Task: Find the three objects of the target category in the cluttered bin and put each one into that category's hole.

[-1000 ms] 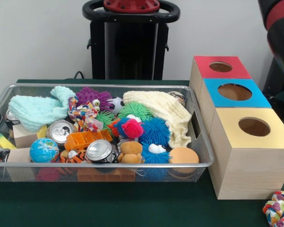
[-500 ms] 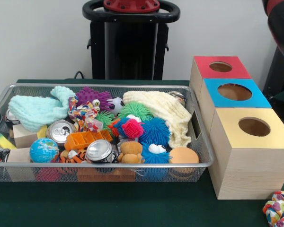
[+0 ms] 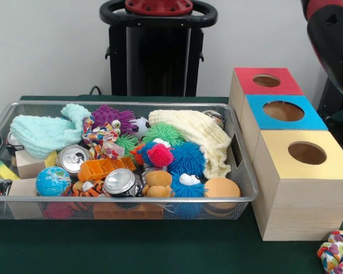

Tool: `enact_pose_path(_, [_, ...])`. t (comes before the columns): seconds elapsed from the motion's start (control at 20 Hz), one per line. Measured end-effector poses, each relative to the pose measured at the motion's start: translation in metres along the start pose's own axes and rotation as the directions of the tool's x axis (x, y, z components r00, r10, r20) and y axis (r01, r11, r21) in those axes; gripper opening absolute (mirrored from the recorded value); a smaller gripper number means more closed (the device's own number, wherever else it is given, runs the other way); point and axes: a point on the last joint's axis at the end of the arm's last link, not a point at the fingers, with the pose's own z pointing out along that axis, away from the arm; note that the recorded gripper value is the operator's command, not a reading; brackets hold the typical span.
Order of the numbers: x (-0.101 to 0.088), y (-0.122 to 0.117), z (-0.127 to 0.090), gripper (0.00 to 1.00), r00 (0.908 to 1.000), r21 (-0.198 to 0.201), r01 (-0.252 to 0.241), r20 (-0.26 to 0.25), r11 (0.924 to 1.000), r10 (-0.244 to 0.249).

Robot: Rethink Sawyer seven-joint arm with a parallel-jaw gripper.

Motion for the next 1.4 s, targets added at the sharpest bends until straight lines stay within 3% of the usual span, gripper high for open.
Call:
enact_pose_path(0.7, [-0.001,-0.006,-0.01,1.0,0.9997,0.007,0.024,-0.003,0.9997,-0.024])
enact_pose_path(1.4, [-0.005,-0.031,0.004,1.0,0.9991,0.045,0.039,-0.015,0.9982,-0.039])
